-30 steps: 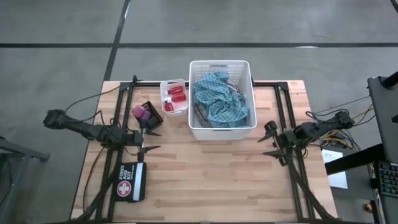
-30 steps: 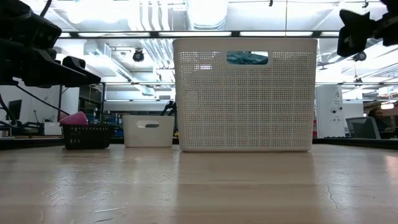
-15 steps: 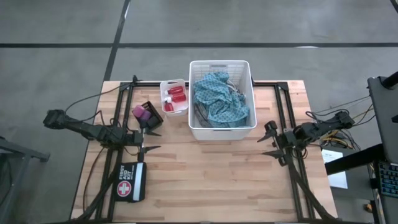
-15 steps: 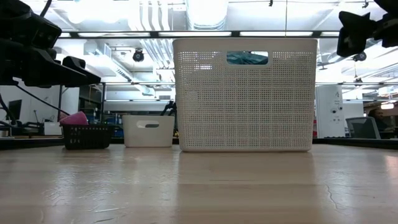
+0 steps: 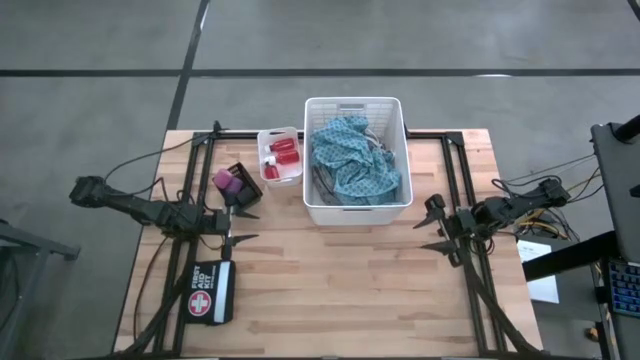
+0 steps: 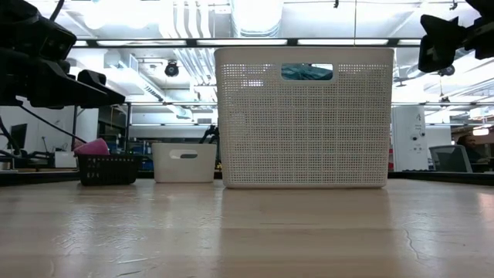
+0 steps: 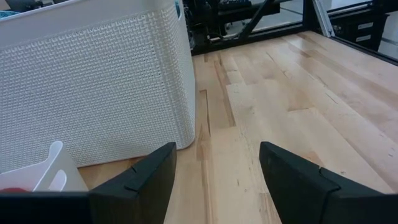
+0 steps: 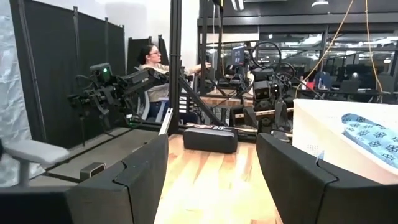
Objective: Pick & Place Medicine items
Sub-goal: Return to Home Position
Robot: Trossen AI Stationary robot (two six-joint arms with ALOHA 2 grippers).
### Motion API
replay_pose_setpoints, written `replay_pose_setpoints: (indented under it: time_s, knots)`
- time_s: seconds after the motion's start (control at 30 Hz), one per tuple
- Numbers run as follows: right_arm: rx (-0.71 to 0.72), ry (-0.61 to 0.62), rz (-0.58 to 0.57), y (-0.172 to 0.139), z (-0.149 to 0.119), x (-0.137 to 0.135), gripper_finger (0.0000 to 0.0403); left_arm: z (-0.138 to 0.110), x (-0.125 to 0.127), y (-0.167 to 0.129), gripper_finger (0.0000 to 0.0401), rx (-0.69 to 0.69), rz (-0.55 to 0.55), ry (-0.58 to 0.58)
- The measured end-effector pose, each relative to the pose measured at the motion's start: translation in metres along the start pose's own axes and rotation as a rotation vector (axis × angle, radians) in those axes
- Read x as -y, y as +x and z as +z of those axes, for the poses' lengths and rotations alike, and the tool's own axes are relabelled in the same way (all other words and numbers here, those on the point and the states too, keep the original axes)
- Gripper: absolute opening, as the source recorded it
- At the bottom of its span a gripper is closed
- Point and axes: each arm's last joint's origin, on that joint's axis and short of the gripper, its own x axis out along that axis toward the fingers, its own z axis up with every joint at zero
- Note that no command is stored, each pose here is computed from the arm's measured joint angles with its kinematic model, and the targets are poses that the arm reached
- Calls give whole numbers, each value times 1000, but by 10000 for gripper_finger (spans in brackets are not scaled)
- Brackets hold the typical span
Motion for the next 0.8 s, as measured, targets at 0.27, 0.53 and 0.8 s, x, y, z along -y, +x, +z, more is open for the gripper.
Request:
replay_pose_setpoints:
  time_s: [0.27, 0.53, 0.8]
  knots:
    - [-1, -7, 0, 0, 0, 0, 248, 0, 0, 0, 236, 0, 0, 0]
    - [-1, 13, 0, 0, 0, 0, 244, 0, 0, 0, 236, 0, 0, 0]
    - [-2, 84, 0, 0, 0, 0, 250, 0, 0, 0, 236, 0, 0, 0]
